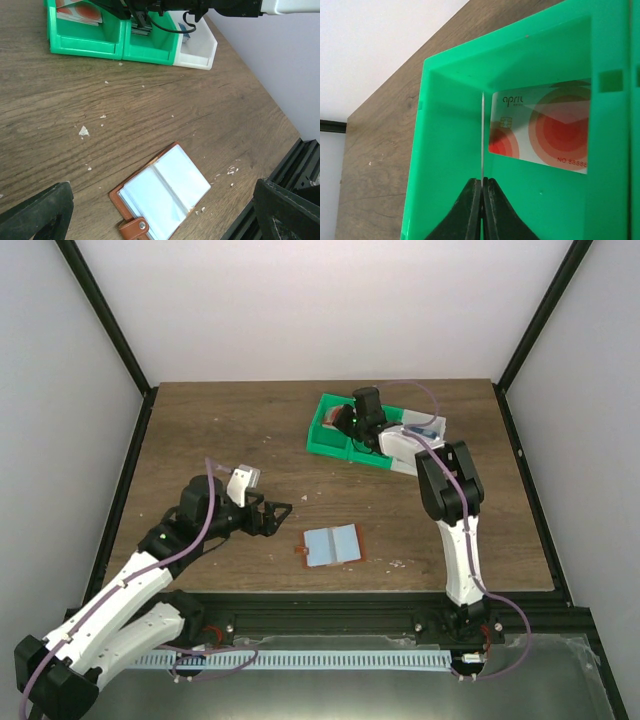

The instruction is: Take the credit cards out of the card holder

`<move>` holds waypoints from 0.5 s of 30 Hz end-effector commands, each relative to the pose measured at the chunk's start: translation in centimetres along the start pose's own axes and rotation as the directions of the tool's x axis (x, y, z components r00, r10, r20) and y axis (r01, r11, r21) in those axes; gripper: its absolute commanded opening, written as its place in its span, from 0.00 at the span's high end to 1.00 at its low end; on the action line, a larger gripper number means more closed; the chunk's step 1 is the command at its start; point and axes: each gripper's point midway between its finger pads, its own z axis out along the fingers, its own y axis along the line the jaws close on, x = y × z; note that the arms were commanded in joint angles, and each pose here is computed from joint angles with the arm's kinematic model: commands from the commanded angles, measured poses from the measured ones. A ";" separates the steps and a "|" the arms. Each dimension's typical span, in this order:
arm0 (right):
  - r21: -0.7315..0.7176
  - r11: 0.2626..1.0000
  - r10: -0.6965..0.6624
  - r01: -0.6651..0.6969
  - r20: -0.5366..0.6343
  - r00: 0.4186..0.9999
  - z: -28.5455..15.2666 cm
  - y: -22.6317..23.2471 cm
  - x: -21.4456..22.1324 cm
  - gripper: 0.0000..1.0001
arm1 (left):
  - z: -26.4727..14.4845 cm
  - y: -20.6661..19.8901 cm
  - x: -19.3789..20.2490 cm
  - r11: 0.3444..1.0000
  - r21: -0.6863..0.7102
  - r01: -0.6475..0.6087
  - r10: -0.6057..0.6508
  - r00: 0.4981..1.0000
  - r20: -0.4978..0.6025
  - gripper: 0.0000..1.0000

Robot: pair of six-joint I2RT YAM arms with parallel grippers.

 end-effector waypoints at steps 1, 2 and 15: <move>0.028 1.000 -0.009 0.008 0.019 1.000 0.5 -0.4 -1.3 0.95 | -0.4 -0.1 -0.3 1.000 -0.003 -0.024 0.024 1.000 0.012 0.00; 0.032 0.999 -0.009 0.008 0.019 1.000 0.6 -0.6 -1.3 0.95 | -0.4 -0.2 -0.3 1.000 -0.002 -0.025 0.025 1.000 0.013 0.00; 0.063 0.997 -0.036 0.033 0.042 0.998 0.0 0.0 -2.7 0.89 | -0.6 -0.5 -0.4 0.999 0.011 -0.031 0.031 0.999 0.015 0.00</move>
